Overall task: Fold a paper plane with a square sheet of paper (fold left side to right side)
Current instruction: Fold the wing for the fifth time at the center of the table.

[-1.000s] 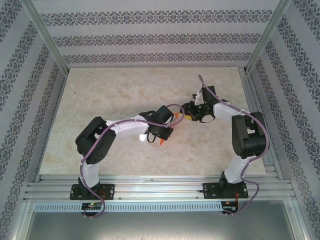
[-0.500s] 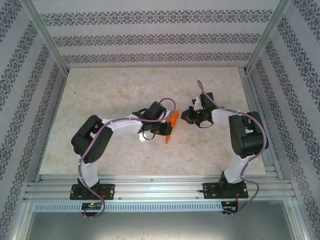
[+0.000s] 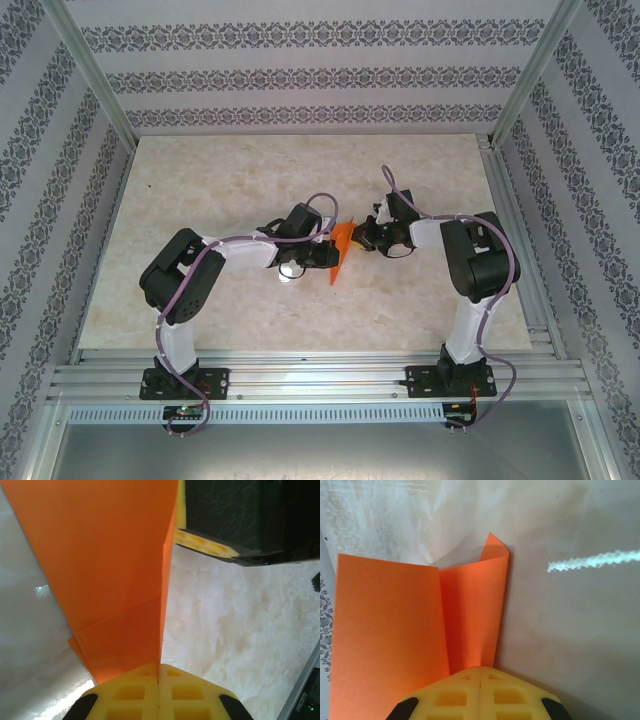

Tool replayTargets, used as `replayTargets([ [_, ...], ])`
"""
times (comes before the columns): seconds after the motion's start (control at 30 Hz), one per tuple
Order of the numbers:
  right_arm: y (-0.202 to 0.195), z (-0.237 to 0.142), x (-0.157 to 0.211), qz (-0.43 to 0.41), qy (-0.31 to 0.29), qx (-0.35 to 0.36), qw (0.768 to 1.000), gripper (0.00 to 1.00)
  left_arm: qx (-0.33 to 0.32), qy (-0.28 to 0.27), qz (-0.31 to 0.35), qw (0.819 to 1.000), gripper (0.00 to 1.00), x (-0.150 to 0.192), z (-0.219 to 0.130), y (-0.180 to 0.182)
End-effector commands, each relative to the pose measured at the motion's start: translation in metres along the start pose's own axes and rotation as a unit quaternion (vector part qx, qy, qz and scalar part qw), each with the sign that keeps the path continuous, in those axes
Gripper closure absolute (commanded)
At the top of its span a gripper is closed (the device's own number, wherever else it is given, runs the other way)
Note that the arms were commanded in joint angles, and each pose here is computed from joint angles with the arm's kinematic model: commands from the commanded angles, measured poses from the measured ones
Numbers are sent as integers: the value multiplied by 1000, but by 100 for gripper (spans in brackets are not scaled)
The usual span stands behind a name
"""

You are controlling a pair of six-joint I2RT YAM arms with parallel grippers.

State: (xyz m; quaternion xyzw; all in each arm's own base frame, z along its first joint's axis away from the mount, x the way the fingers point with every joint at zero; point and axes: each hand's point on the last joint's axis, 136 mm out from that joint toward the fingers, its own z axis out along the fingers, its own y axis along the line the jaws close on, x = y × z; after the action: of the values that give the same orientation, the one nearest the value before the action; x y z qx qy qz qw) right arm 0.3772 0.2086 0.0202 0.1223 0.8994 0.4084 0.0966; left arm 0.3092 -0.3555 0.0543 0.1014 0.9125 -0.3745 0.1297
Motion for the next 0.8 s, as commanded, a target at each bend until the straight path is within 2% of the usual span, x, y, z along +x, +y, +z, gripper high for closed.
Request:
replayTargets([
  [0.0, 14, 6, -4, -14, -2, -18, 1000, 99, 20, -17, -14, 1000, 100, -9, -2, -1],
  [0.2, 17, 8, -3, -23, 1, -12, 1000, 99, 23, -17, -36, 999, 100, -9, 1, 6],
  [0.43, 0, 14, 6, -22, 16, 44, 999, 99, 20, -14, -46, 999, 99, -8, 3, 11],
  [0.63, -11, 21, 13, -18, 30, 78, 996, 100, 18, -17, -44, 999, 91, -10, 0, 12],
  [0.77, -17, 21, 14, -20, 34, 99, 994, 100, 6, -19, -33, 999, 74, -14, -6, 12],
])
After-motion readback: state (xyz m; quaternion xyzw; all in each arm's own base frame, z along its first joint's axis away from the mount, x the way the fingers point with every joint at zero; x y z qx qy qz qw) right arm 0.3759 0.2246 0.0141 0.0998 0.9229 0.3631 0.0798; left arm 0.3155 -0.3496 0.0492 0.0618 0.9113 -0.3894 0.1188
